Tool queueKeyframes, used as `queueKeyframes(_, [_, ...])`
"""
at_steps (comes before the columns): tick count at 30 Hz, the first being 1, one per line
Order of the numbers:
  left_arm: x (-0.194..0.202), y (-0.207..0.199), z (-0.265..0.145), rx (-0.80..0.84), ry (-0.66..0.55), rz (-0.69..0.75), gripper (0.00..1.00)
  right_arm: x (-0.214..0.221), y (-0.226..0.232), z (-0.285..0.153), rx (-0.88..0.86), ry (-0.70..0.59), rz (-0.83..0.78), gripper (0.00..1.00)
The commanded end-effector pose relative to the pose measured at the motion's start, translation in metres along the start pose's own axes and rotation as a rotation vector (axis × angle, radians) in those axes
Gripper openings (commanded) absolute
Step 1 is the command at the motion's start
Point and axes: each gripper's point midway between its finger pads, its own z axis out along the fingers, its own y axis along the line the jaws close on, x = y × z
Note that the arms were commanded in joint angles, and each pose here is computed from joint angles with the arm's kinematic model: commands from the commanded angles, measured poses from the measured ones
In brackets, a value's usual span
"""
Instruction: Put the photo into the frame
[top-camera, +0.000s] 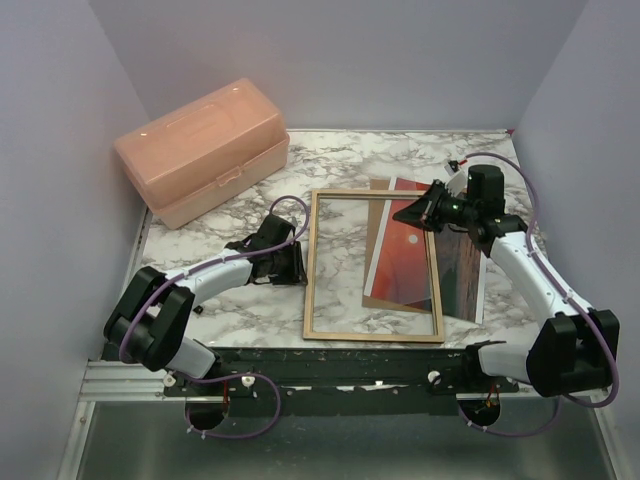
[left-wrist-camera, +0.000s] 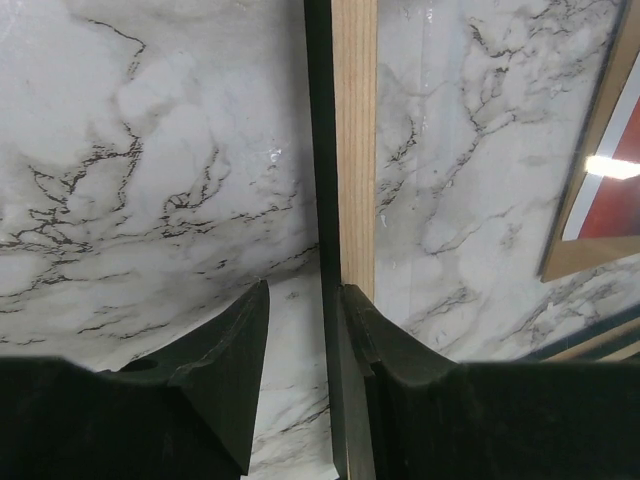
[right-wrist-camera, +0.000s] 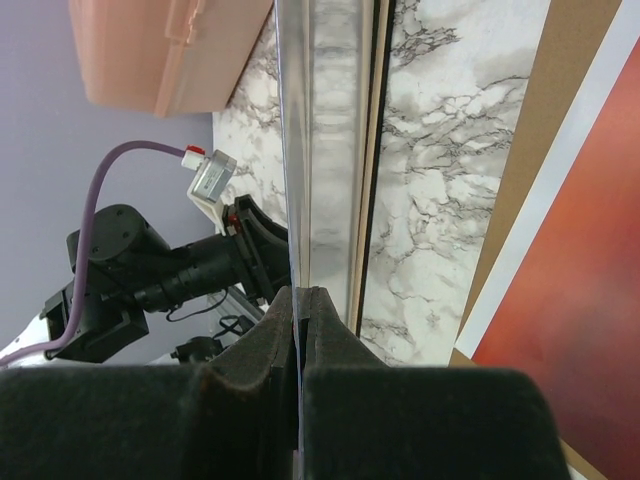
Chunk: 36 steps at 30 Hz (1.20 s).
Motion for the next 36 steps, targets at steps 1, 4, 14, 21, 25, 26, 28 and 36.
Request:
queueKeyframes(1, [-0.003,0.000,0.003,-0.008,-0.002,0.018,0.34,-0.002,0.001,0.003,-0.026,-0.001,0.017,0.00])
queueKeyframes(4, [-0.003,0.002,0.003,-0.016,0.001,0.020,0.33,-0.001,-0.003,0.007,-0.018,0.004,0.034,0.00])
queueKeyframes(14, [-0.001,0.004,0.004,-0.023,0.009,0.018,0.32,0.006,-0.005,0.007,-0.020,0.024,0.066,0.00])
queueKeyframes(21, [0.000,0.005,0.005,-0.029,0.012,0.019,0.31,0.011,0.000,0.001,-0.034,0.021,0.091,0.00])
queueKeyframes(25, [-0.001,0.005,0.004,-0.029,0.012,0.022,0.30,0.010,0.003,-0.004,-0.037,-0.002,0.102,0.00])
queueKeyframes(26, [0.000,0.005,0.005,-0.030,0.012,0.023,0.30,0.010,0.004,-0.005,-0.038,-0.006,0.104,0.00])
queueKeyframes(28, [0.000,0.006,0.004,-0.033,0.013,0.023,0.30,0.010,0.005,-0.006,-0.043,-0.009,0.112,0.00])
queueKeyframes(36, [0.000,0.007,0.005,-0.037,0.014,0.026,0.29,0.015,0.001,-0.005,-0.044,-0.003,0.123,0.00])
